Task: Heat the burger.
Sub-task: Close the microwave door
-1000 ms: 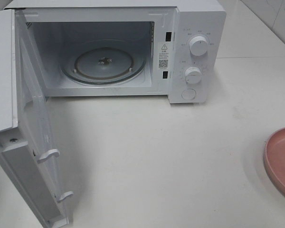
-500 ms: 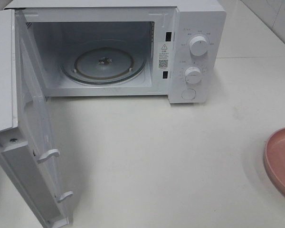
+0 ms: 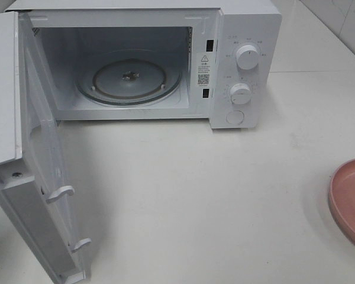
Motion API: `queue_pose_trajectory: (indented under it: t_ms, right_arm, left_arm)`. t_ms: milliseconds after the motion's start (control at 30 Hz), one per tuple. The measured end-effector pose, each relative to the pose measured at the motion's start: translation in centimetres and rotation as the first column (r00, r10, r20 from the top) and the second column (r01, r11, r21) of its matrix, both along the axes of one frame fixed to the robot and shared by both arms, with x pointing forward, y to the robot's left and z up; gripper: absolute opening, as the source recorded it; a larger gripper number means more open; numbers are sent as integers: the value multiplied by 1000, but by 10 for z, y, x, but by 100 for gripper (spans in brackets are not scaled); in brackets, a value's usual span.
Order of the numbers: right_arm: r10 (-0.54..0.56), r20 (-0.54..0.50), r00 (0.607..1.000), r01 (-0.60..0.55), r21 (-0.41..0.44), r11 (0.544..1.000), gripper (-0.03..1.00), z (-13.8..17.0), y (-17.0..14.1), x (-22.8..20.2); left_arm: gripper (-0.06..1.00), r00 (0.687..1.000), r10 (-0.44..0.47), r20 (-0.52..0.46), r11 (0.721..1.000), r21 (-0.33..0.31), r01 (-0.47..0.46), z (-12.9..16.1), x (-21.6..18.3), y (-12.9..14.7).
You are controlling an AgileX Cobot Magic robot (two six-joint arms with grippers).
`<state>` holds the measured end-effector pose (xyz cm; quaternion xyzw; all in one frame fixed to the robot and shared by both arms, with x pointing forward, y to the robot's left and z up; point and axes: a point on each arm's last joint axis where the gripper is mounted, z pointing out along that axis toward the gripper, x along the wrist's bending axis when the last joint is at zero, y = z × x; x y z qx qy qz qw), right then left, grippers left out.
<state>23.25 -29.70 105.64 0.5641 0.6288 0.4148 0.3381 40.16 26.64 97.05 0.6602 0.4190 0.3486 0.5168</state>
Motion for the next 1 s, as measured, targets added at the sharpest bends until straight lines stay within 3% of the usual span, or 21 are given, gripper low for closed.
queue_pose_trajectory:
  t_ms: [233,567,1000]
  right_arm:
    - [0,0,1000,0,0,1000,74,0,0,0]
    - [0,0,1000,0,0,1000,74,0,0,0]
    - [0,0,1000,0,0,1000,74,0,0,0]
  left_arm:
    - [0,992,-101,-76,994,-36,99,-5,19,-8]
    - [0,982,-152,-116,987,-73,144,-10,35,-23]
    - [0,986,-147,-78,988,-66,142,-14,48,-64]
